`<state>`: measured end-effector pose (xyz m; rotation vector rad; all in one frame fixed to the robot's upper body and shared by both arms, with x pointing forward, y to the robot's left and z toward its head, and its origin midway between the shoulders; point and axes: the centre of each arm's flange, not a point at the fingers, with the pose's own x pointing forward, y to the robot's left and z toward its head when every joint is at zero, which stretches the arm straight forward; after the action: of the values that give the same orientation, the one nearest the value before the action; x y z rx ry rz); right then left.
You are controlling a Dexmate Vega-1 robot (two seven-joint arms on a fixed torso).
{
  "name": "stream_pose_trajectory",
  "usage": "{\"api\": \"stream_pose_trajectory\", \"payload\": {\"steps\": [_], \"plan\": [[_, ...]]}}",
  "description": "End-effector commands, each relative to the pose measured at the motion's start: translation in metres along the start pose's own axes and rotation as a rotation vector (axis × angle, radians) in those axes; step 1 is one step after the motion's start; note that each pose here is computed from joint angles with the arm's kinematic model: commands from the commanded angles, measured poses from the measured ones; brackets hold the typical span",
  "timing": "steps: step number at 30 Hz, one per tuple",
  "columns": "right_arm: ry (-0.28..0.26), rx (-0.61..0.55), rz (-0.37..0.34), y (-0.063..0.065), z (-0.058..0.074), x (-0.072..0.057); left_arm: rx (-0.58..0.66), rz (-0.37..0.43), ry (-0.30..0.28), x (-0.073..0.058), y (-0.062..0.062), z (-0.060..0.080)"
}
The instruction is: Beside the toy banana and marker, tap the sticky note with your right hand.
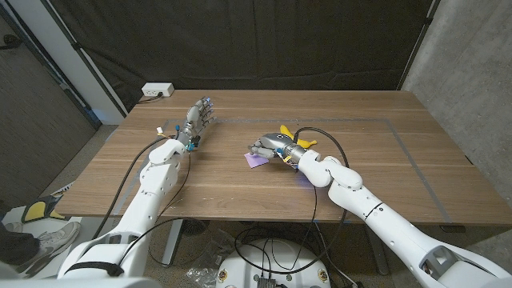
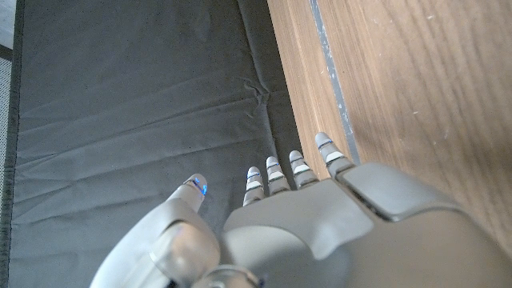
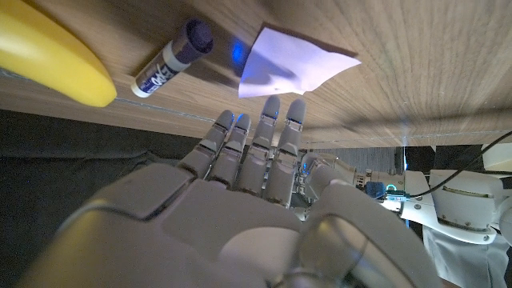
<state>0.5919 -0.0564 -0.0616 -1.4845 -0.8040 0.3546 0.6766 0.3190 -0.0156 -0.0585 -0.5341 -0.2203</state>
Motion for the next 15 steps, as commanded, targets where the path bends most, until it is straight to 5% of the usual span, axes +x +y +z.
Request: {"api": "stream_pose_trajectory", "payload": {"steps": [1,15], "plan": [[0.039,0.008,0.103,0.011,-0.007,0.007,0.002,0.006,0.0,-0.003,0.0,0.001],[0.128,0.0,0.037,0.01,-0.022,-0.003,0.005,-0.015,0.002,0.003,-0.003,0.001]]}}
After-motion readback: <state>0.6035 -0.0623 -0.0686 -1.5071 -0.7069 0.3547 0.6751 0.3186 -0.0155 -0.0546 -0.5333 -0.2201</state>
